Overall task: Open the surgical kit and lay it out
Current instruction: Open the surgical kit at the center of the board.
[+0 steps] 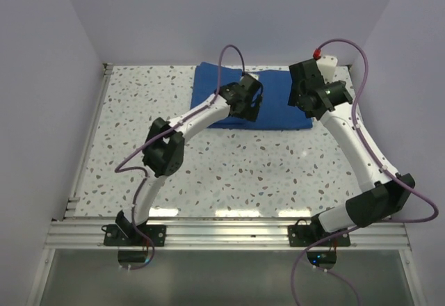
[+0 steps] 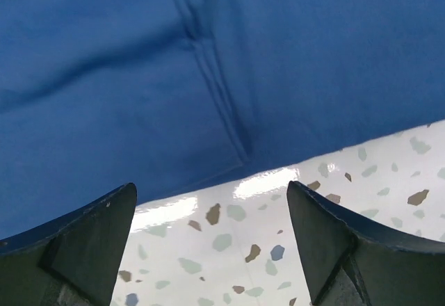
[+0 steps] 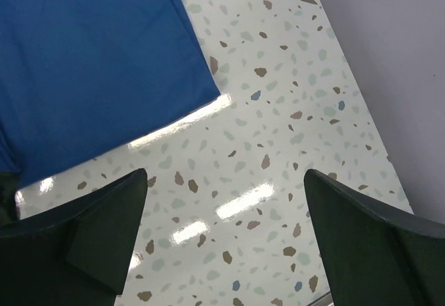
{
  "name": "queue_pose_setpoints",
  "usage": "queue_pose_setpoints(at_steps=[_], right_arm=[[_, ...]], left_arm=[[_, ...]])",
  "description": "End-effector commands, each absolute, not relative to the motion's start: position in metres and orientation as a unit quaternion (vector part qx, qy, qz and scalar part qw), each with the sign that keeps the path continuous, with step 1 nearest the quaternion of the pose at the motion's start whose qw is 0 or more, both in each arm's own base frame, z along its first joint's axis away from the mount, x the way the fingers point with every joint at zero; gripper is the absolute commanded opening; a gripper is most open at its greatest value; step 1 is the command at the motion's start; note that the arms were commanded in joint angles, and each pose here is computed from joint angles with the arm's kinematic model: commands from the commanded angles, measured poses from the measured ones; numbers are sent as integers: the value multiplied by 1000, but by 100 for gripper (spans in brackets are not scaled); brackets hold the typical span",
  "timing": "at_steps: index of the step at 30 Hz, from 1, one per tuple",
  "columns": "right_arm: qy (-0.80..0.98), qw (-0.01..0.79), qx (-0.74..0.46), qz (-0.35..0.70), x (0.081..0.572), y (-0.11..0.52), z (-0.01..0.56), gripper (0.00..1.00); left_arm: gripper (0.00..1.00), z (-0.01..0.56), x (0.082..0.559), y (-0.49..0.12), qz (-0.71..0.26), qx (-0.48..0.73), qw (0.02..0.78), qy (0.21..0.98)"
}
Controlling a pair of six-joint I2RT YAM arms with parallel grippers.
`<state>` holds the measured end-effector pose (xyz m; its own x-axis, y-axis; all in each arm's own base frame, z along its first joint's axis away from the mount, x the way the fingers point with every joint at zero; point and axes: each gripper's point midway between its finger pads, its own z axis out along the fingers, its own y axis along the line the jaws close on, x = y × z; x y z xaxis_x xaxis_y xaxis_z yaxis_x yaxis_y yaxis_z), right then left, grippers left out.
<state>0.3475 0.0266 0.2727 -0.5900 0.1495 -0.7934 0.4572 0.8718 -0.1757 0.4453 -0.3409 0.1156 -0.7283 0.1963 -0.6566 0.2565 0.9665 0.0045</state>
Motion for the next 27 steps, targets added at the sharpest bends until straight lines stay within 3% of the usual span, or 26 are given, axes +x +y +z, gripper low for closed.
queue_pose_setpoints(at_steps=[1, 13, 27], right_arm=[[884, 411, 151, -162, 347, 36, 275, 99], [887, 419, 121, -155, 338, 34, 282, 99], [904, 390, 109, -136, 343, 47, 263, 99]], left_arm=[[93, 102, 450, -350, -16, 137, 355, 925], [93, 48, 448, -359, 57, 144, 343, 927], [82, 133, 479, -334, 30, 64, 422, 904]])
